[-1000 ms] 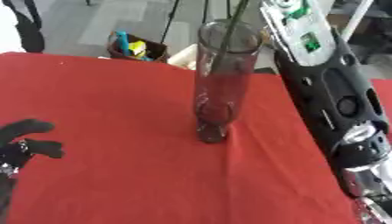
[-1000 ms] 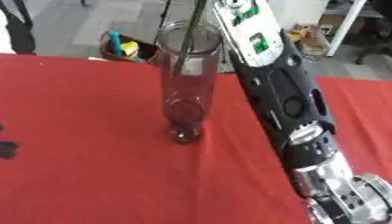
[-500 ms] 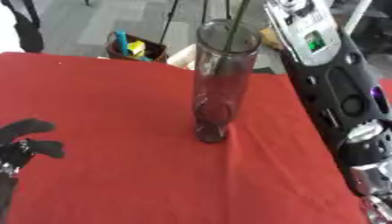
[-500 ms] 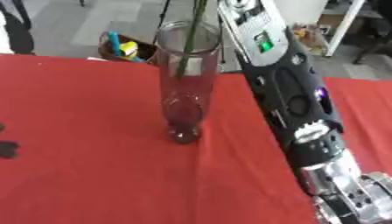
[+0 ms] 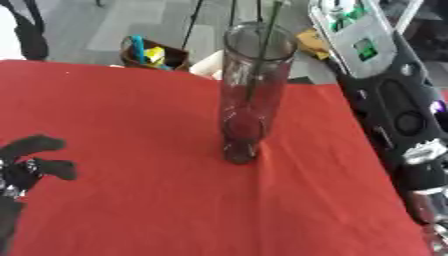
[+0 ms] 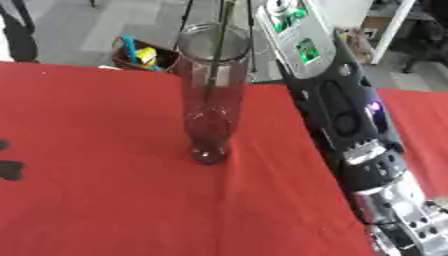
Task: Arrange flowers into the vase.
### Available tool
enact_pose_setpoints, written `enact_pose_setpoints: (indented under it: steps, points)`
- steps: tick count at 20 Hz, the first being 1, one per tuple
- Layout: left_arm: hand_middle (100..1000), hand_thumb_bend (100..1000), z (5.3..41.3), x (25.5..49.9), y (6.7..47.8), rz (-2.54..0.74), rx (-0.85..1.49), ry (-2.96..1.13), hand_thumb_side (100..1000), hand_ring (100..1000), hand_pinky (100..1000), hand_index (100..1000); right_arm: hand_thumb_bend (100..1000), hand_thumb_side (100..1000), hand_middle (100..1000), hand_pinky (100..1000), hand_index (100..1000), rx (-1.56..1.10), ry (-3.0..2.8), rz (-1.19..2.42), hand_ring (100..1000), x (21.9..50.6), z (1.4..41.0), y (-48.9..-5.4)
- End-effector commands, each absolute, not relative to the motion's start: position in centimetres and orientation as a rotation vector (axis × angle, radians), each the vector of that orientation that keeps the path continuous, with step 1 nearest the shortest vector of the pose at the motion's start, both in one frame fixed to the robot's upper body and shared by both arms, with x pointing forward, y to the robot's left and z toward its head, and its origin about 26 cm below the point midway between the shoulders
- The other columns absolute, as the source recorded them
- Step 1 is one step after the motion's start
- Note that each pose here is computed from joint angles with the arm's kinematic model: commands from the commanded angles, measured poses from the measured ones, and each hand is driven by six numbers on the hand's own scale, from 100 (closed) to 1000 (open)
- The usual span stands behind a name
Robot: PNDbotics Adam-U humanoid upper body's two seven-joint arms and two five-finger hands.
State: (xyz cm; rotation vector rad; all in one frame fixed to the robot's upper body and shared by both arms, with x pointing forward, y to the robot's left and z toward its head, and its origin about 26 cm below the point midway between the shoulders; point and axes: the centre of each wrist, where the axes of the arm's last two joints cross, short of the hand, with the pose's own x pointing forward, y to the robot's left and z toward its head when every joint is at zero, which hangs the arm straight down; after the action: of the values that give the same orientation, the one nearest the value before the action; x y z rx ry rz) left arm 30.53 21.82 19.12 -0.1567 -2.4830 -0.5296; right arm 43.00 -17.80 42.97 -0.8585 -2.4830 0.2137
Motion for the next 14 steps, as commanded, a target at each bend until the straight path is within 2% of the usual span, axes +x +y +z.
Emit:
enact_pose_setpoints:
  steps: [1,14]
  points:
    - [740,102,19.7,30.2,21.6,-0.545,-0.159,-2.502,1000,591,742,851,100,1000,389,504,320,-0.906,-2.515,0.239,738,42.0,44.6,-18.7]
    - [740,102,19.6,30.2,21.6,-0.540,-0.157,-2.501,1000,594,743,851,100,1000,413,519,345,-0.999,-2.522,0.346,747,41.3,44.1,-20.0]
